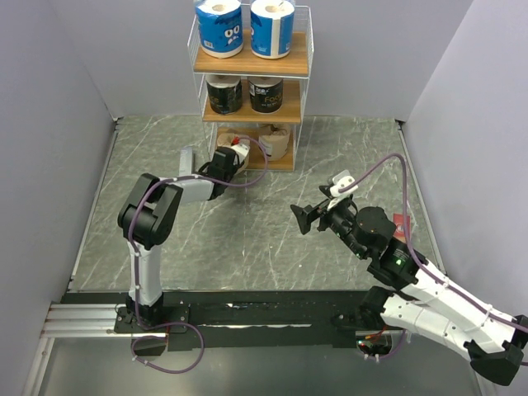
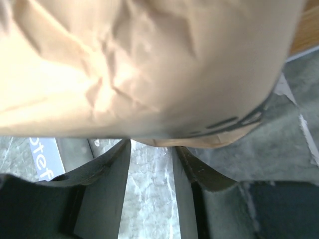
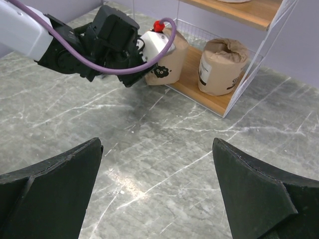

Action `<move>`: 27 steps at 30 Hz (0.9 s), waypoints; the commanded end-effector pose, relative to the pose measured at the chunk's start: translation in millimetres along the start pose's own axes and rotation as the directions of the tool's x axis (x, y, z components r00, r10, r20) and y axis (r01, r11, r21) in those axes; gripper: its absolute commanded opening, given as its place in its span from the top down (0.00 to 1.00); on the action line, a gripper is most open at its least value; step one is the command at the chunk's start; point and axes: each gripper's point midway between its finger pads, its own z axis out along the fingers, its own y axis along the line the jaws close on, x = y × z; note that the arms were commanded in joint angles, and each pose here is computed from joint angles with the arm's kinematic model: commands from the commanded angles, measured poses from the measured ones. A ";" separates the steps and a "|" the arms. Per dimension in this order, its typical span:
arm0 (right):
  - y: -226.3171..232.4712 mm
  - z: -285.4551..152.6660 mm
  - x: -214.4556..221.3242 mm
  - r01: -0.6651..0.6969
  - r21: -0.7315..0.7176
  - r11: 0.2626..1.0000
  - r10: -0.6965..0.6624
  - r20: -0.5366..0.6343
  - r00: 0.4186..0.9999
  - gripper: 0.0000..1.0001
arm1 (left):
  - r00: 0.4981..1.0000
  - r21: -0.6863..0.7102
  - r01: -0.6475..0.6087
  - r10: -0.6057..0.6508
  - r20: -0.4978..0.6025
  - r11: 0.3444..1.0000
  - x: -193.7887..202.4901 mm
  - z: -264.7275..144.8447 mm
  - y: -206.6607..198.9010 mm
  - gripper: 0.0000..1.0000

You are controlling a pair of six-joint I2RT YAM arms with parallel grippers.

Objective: Place and organize the paper towels onto the shelf

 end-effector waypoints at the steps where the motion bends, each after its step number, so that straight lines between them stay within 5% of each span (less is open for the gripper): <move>1: -1.9 -0.1 -32.5 -0.011 0.012 1.000 0.010 0.076 0.997 0.02 | 0.996 -0.061 0.044 -0.039 0.074 0.997 -25.7 5.4 11.5 0.55; 9: -6.6 -2.9 -27.9 0.006 0.031 0.999 -0.008 0.071 0.997 0.02 | 0.957 -0.008 0.253 -0.249 0.151 0.967 -40.6 -48.0 21.3 0.51; 15: -3.8 -3.1 -22.7 -0.006 0.017 1.000 0.004 0.083 0.997 0.02 | 0.801 0.091 0.589 -0.595 0.066 0.803 -49.8 -81.6 16.9 0.39; 21: -7.9 -9.1 -28.4 0.002 0.027 1.000 -0.005 0.099 0.995 0.02 | 0.469 0.321 0.843 -0.882 -0.046 0.432 -85.3 -110.8 15.1 0.35; 22: -8.6 -10.3 -29.2 0.001 0.031 1.000 -0.004 0.103 0.995 0.02 | 0.366 0.355 0.878 -0.928 -0.069 0.320 -92.2 -114.6 16.2 0.36; 24: -10.5 -14.5 -32.6 -0.002 0.034 0.999 -0.002 0.119 0.993 0.02 | 0.278 0.371 0.897 -0.959 -0.052 0.240 -101.6 -121.2 29.6 0.36; 27: -11.7 -18.3 -34.9 -0.003 0.034 0.999 -0.001 0.128 0.992 0.02 | 0.134 0.303 0.946 -0.991 -0.030 0.119 -107.4 -120.6 46.2 0.22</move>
